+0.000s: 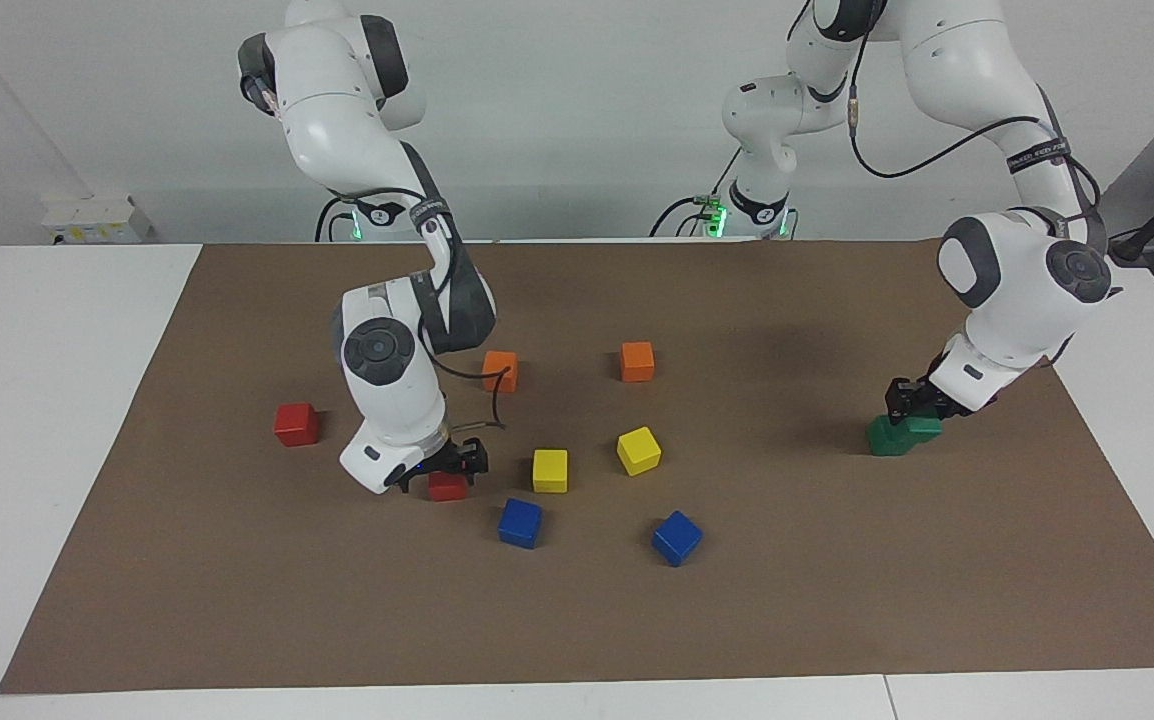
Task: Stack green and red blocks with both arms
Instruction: 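Lower green onto green with the left gripper while the right gripper grasps red, then open the left gripper on the stack while the right gripper carries red, then lower the red cube onto the first red cube and open the right gripper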
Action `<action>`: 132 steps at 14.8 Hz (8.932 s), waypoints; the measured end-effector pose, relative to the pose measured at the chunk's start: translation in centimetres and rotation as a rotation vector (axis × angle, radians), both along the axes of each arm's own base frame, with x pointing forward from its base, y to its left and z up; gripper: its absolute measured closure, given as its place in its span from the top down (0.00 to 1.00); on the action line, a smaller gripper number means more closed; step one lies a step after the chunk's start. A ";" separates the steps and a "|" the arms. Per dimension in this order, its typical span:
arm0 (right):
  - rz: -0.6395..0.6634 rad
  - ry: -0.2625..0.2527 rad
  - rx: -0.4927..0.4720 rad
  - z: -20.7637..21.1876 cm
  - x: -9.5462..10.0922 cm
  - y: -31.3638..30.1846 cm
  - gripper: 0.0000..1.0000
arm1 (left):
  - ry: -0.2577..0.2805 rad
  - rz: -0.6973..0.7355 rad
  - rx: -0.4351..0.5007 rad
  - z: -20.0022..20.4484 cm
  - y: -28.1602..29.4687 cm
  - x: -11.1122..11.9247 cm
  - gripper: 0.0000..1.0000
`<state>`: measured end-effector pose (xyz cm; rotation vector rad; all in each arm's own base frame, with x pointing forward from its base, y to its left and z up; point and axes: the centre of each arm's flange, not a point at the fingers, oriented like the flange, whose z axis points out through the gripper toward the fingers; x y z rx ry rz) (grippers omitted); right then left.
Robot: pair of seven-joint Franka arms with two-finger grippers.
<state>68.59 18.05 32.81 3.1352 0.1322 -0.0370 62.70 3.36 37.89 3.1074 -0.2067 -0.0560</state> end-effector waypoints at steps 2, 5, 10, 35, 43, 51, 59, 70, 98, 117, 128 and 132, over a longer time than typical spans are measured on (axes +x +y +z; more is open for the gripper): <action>-0.006 0.014 -0.003 -0.6 -0.4 0.1 1.00 | 0.001 0.003 0.001 -0.3 0.2 -0.1 0.55; -0.013 0.023 -0.006 -1.8 -0.9 0.1 1.00 | -0.006 0.010 0.002 -0.7 0.6 -0.3 0.55; -0.012 0.017 -0.003 -3.0 -1.4 0.0 0.97 | -0.009 0.011 0.003 -1.1 0.6 -0.6 0.55; -0.002 -0.076 -0.065 9.0 -5.5 -20.2 0.55 | -0.026 0.010 0.004 -1.9 0.4 -1.4 1.00; -0.015 -0.096 -0.057 5.5 -9.9 -21.4 0.55 | -0.035 0.009 0.013 8.1 0.3 -3.1 1.00; -0.043 -0.076 -0.038 4.5 -11.7 -22.0 0.55 | -0.023 0.008 0.025 18.2 -0.2 -8.4 1.00; -0.064 -0.054 -0.018 3.7 -13.1 -24.0 0.55 | -0.015 -0.016 0.025 20.9 -2.8 -8.4 1.00; -0.057 -0.039 -0.014 3.1 -13.5 -23.6 0.55 | 0.009 0.028 0.024 21.3 -4.9 -6.8 1.00; -0.052 -0.031 -0.013 2.5 -13.6 -23.5 0.55 | 0.006 0.009 0.024 21.5 -6.1 -7.0 1.00; -0.038 -0.035 -0.013 2.2 -13.5 -23.6 0.55 | 0.005 0.015 0.024 21.6 -5.8 -7.0 1.00; -0.041 -0.038 -0.012 2.2 -13.4 -23.7 0.55 | 0.005 0.015 0.024 21.6 -5.8 -7.0 1.00; -0.041 -0.038 -0.012 2.2 -13.4 -23.7 0.55 | 0.005 0.015 0.024 21.6 -5.8 -7.0 1.00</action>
